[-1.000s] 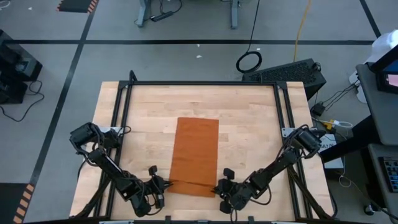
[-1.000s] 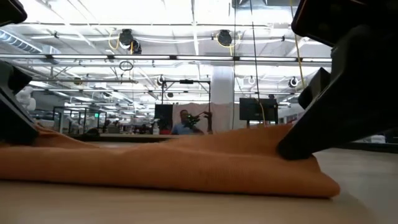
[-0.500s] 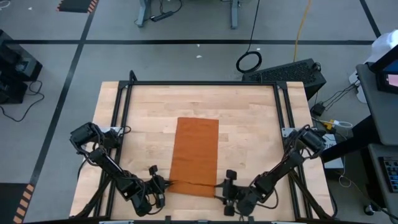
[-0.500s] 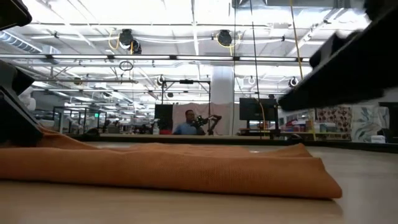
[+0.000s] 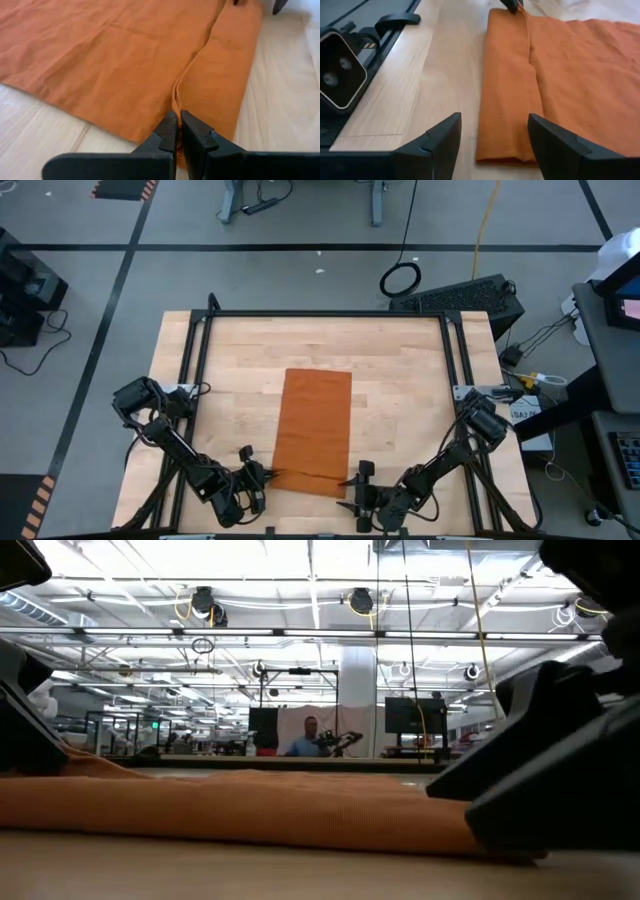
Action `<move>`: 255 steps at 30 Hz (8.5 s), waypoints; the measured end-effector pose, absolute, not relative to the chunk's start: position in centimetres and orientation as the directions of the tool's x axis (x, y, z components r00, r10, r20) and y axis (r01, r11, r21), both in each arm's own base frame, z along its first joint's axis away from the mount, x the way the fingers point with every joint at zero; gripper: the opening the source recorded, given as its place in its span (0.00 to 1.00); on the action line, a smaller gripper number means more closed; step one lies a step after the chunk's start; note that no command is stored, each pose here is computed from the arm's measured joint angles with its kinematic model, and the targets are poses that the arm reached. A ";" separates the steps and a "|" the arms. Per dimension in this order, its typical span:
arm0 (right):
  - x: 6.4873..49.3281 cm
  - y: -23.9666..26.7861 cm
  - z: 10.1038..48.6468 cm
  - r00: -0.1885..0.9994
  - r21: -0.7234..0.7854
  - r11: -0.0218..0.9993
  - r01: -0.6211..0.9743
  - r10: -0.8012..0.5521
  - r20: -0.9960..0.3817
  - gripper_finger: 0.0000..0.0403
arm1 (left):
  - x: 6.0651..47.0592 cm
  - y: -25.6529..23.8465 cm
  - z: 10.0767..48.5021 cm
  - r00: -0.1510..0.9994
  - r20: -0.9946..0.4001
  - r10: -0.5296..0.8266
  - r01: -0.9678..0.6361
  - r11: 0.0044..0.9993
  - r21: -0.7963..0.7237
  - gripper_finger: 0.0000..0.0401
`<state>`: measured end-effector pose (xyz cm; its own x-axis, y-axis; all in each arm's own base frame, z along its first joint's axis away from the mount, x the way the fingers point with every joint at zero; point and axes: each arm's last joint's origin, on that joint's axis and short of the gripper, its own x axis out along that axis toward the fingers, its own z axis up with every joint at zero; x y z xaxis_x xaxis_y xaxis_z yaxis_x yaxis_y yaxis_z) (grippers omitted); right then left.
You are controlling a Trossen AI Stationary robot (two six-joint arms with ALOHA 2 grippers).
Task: Roll towel into tight, uniform cylinder
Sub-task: Roll the brown towel
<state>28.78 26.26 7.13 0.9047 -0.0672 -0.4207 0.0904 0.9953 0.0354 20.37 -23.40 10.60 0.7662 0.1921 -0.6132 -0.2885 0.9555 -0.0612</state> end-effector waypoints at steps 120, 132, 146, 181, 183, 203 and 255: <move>26.9 26.8 9.3 0.826 0.115 0.993 0.025 0.044 -0.562 0.31 | 27.0 -16.1 13.8 0.516 -0.805 -0.294 -0.194 0.875 -0.444 0.02; 26.6 30.6 10.3 0.917 -0.136 0.988 0.072 -0.119 -0.381 0.45 | 27.6 -15.9 14.1 0.605 -0.770 -0.204 -0.263 0.861 -0.435 0.02; 27.7 29.6 7.7 0.871 -0.115 0.972 0.203 -0.233 -0.433 0.53 | 27.6 -15.8 14.2 0.623 -0.762 -0.177 -0.292 0.851 -0.436 0.04; 27.9 27.4 8.4 0.733 0.241 0.877 0.417 -0.168 -0.659 0.01 | 26.9 -16.6 14.0 0.587 -0.783 -0.205 -0.033 0.960 -0.276 0.12; 27.8 27.3 8.8 0.725 0.261 0.863 0.432 -0.161 -0.670 0.01 | 26.6 -17.1 14.0 0.579 -0.786 -0.217 0.024 0.968 -0.250 0.19; 28.3 25.4 11.3 0.636 0.357 0.771 0.528 -0.079 -0.768 0.00 | 23.7 -24.4 13.5 0.882 -0.469 -0.049 0.204 0.937 0.285 0.62; 29.4 24.7 11.9 0.587 0.352 0.840 0.414 0.049 -0.808 0.00 | 28.2 -19.2 9.5 0.735 -0.675 -0.061 0.320 0.910 0.266 0.34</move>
<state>29.43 24.74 11.93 0.5871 0.0491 -0.8080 0.4136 0.8398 0.3516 28.19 -19.21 9.49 0.7354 -0.0613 -0.6748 0.3196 0.9096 0.2656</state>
